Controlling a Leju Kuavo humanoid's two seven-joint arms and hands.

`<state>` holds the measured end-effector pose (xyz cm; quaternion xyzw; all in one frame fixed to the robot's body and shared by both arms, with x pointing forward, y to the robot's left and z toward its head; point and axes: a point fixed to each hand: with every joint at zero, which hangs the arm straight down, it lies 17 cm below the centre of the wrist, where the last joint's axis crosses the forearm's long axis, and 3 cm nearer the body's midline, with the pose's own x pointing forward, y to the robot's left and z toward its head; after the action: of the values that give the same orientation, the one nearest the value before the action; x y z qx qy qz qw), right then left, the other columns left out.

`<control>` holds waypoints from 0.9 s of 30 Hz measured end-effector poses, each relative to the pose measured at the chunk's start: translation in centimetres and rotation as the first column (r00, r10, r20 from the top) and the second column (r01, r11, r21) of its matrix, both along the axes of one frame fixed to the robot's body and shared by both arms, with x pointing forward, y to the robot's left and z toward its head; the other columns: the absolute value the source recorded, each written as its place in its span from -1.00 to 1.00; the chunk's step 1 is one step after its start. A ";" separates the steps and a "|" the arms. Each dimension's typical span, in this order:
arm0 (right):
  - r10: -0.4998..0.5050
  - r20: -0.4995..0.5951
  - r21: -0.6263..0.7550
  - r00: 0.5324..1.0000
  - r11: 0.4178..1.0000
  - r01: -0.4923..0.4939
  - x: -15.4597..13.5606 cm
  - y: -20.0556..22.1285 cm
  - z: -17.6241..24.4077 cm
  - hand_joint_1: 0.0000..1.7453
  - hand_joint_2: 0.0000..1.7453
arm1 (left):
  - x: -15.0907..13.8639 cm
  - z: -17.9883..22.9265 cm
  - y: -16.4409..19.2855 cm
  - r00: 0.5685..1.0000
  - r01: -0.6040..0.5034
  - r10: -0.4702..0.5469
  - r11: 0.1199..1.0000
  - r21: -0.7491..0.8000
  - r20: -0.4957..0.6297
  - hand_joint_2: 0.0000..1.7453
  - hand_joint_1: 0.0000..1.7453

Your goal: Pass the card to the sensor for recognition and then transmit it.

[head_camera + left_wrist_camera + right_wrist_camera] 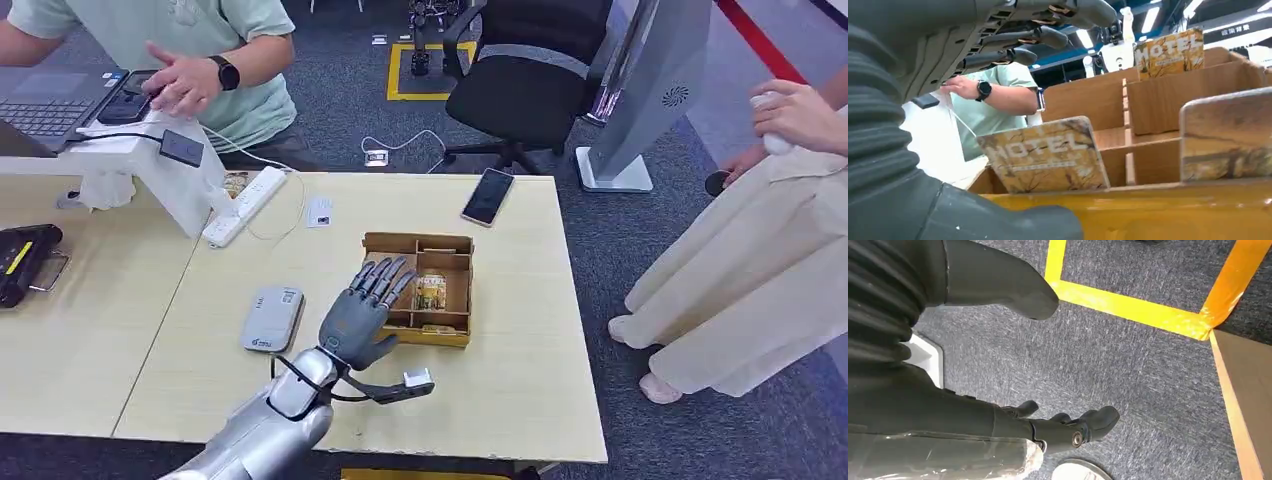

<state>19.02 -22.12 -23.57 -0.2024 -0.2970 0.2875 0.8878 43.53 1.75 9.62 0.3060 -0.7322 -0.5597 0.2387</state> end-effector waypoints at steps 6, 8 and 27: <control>-0.007 0.001 0.005 1.000 1.000 0.007 0.0 0.0 0.0 -1.00 1.00 | -0.4 -0.5 0.5 1.000 0.017 -0.016 1.000 0.009 -0.026 1.00 -1.00; -0.006 0.003 0.005 1.000 1.000 0.006 -0.1 0.0 0.0 -1.00 1.00 | -0.5 -0.7 0.7 0.999 0.022 -0.022 1.000 0.009 -0.042 1.00 -1.00; -0.013 0.011 -0.001 1.000 1.000 0.013 0.1 -0.1 0.1 -1.00 1.00 | -1.0 0.2 1.1 0.994 0.062 -0.064 0.998 -0.027 -0.091 1.00 -1.00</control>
<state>19.09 -22.26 -23.46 -0.2065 -0.3002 0.2809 0.8879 42.48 2.89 9.83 0.2537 -0.7364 -0.5716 0.2582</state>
